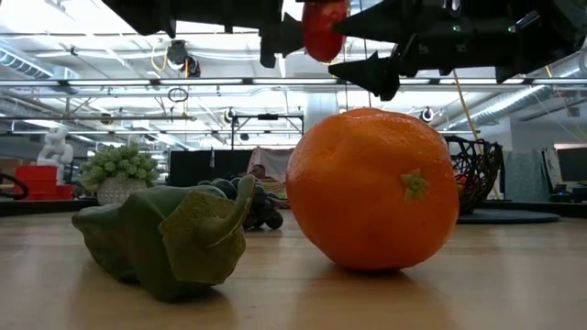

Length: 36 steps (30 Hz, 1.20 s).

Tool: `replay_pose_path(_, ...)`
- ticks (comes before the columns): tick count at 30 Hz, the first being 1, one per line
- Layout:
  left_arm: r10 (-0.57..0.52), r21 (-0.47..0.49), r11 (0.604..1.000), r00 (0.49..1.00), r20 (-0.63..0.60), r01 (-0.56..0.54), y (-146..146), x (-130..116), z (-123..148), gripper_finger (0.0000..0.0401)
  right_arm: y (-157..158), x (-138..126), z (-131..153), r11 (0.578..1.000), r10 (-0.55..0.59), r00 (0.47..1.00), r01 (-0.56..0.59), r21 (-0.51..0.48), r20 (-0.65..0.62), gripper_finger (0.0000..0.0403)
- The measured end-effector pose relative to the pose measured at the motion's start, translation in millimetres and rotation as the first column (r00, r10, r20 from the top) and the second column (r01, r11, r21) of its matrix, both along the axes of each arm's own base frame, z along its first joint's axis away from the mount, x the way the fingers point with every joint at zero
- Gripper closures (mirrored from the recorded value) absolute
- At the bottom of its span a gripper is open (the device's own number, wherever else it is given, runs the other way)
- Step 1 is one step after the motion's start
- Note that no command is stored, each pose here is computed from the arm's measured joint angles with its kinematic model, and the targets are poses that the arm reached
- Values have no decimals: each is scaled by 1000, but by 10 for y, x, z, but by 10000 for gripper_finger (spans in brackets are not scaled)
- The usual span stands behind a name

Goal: Build produce basket
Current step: Put the orange mango into the black wire basket

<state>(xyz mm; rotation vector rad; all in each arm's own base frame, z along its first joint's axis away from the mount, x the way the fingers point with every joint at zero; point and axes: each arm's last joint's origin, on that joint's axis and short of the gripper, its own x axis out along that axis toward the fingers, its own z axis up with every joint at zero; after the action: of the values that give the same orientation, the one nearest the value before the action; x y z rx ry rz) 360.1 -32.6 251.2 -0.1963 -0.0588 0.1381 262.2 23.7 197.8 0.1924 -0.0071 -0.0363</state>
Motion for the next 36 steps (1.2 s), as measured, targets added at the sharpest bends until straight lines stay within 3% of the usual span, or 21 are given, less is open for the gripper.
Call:
replay_pose_path(11, 17, 1, 1000, 1000, -5, -17, 25, 7, -15, 128, 0, 35, -2, 1000, -13, 998, 13, 12, 59, 25)
replay_pose_path(19, 19, -3, 1000, 1000, 23, -19, 11, 86, -96, 108, -9, 36, 17, 999, -41, 996, 39, 35, 83, 29)
replay_pose_path(28, 18, -21, 1000, 999, 36, -17, 5, 180, -165, 112, -6, 40, -1, 999, -36, 998, 34, 33, 60, 111)
replay_pose_path(36, -6, -17, 1000, 1000, 31, 6, -46, 124, -63, 40, -4, 41, -2, 999, -30, 998, 30, 12, 56, 143)
